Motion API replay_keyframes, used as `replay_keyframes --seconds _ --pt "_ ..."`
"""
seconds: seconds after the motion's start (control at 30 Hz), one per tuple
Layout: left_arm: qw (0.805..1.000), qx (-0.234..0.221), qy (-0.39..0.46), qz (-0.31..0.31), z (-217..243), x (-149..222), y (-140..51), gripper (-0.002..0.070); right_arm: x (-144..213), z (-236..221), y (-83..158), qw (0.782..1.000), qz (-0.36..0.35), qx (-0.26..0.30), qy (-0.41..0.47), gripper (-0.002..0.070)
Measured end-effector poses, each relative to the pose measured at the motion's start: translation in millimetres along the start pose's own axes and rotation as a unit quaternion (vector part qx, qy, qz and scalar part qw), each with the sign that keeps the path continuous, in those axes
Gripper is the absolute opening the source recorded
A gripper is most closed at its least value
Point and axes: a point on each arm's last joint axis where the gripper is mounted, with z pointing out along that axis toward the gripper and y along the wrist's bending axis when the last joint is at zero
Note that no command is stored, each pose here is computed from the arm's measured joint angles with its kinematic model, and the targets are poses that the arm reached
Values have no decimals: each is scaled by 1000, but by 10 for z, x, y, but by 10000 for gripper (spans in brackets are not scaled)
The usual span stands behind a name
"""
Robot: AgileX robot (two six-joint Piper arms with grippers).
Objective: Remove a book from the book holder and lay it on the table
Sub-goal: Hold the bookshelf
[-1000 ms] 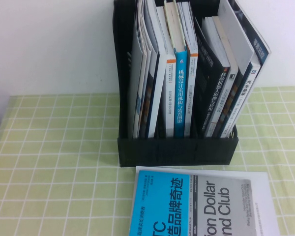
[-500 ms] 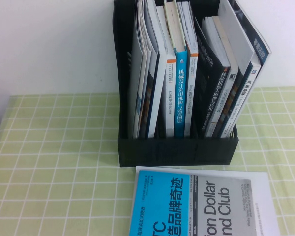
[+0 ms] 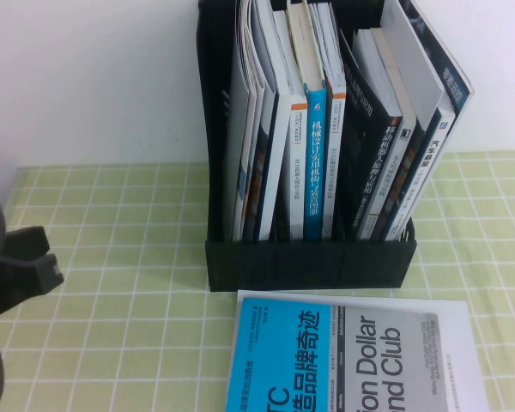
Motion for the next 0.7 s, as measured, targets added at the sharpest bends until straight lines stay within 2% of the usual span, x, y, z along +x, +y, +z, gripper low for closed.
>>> replay_keyframes --seconds 0.17,0.33,0.47,0.57,0.7 --pt "1000 9 0 -10 193 -20 -23 -3 -3 116 116 998 -3 -63 29 -2" --pt "1000 21 13 18 421 0 -44 -3 -47 201 381 978 -64 -196 20 -2" --pt "998 38 33 42 555 6 -85 -3 -125 273 543 956 -71 -283 -17 -2" --pt "993 72 44 80 640 -80 -187 -3 -149 405 589 947 -62 -312 -33 -2" --pt "976 166 43 132 694 -241 -423 -3 -160 605 606 944 -54 -325 -32 -2"
